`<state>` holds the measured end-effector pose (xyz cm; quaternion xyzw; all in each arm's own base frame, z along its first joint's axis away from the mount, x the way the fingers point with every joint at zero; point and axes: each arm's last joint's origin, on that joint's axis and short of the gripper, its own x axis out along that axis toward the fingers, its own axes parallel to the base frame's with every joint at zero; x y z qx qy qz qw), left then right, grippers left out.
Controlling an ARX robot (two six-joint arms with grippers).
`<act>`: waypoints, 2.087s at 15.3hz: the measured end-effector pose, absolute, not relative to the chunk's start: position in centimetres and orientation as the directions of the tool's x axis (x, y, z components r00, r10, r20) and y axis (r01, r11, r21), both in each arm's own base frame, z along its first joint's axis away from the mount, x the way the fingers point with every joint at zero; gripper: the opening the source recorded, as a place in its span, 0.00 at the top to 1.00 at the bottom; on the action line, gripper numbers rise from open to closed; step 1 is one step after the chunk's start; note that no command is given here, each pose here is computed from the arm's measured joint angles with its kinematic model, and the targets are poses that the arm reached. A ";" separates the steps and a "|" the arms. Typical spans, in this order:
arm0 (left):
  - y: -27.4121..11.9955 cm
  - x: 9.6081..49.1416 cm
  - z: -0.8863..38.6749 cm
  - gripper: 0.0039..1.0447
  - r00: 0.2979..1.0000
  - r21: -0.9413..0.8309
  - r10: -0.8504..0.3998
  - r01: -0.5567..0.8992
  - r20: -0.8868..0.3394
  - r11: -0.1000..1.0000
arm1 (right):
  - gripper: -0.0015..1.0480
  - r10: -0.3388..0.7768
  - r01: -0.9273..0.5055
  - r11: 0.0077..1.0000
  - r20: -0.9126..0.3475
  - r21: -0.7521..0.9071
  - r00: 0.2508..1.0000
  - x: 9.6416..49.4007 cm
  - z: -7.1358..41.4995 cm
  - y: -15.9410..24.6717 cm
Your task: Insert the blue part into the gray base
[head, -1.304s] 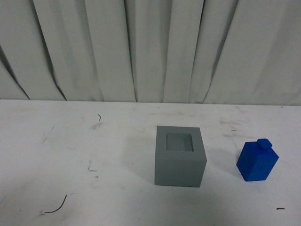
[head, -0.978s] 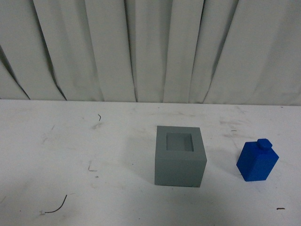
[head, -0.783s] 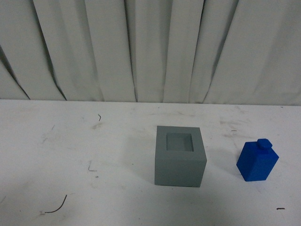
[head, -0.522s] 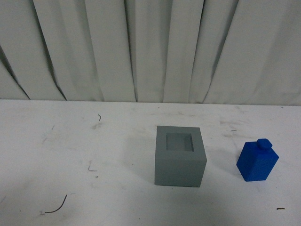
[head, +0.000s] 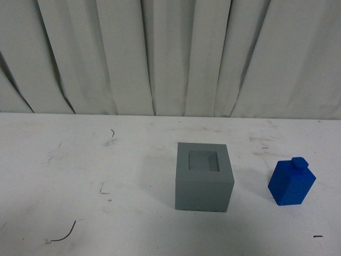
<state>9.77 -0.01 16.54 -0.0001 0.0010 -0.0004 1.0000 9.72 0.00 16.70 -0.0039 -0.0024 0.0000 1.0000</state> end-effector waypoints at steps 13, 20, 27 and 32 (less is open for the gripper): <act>0.0 9.8 16.5 0.06 1.000 0.000 -0.001 0.001 -0.002 1.000 | 0.06 0.295 -0.283 0.868 -0.034 -0.409 0.955 34.7 23.8 -5.5; 0.0 9.8 16.5 0.06 1.000 0.000 -0.001 0.001 -0.002 1.000 | 0.06 0.327 -0.776 0.105 -0.715 -0.622 0.618 37.9 21.0 -4.2; 0.0 9.8 16.5 0.06 1.000 0.000 -0.001 0.001 -0.002 1.000 | 0.06 0.246 -0.904 -0.116 -0.894 -0.411 0.375 39.9 17.3 0.3; 0.0 9.8 16.5 0.06 1.000 0.000 -0.001 0.001 -0.002 1.000 | 0.06 0.212 -0.940 -0.148 -0.938 -0.309 0.275 40.3 14.4 1.7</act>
